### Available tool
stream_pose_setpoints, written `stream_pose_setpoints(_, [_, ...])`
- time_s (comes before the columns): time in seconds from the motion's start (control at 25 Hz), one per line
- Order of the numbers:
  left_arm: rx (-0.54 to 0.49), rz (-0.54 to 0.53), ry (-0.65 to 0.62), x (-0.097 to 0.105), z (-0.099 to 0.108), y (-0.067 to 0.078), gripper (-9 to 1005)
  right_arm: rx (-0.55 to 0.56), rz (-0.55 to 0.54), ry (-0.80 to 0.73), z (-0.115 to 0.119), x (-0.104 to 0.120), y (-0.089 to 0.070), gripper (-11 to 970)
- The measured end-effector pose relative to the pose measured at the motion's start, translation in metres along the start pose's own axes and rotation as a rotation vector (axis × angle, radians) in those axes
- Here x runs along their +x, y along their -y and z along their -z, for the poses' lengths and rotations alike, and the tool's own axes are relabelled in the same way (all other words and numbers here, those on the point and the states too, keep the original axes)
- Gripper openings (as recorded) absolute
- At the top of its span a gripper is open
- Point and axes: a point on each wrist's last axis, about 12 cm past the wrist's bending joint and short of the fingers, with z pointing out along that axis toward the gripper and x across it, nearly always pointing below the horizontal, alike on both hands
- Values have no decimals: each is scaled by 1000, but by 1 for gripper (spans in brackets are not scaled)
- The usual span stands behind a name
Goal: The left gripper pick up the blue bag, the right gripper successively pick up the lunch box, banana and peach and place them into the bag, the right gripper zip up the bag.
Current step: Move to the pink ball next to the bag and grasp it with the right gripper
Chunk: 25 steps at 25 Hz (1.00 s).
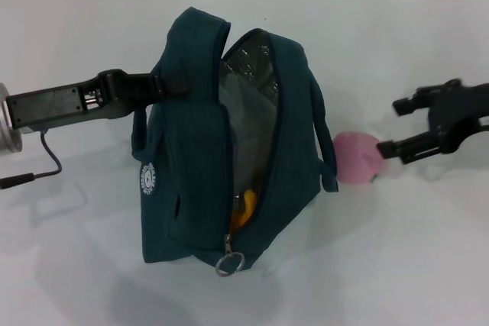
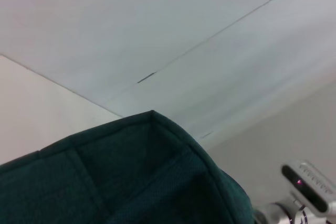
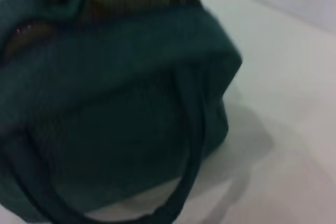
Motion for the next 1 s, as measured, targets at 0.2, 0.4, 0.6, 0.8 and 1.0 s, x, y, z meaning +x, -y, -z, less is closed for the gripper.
stream_pose_setpoints(0.2, [-1, -1, 2, 2, -1, -1, 31, 4, 17, -52, -21, 3, -1, 851])
stream_pose_setpoints(0.4, [1, -2, 3, 4, -1, -3, 31, 8, 27, -77, -31, 4, -1, 834])
stream_pose_setpoints(0.6, [2, -3, 1, 3, -2, -2, 31, -2, 26, -81, -36, 2, -1, 816])
stream_pose_setpoints(0.8, [3, -3, 2, 3, -2, -2, 31, -14, 19, -89, -40, 1, 0, 798])
stream_pose_setpoints(1.0, [4, -1, 5, 4, -2, -3, 31, -7, 22, -96, -41, 0, 1, 781])
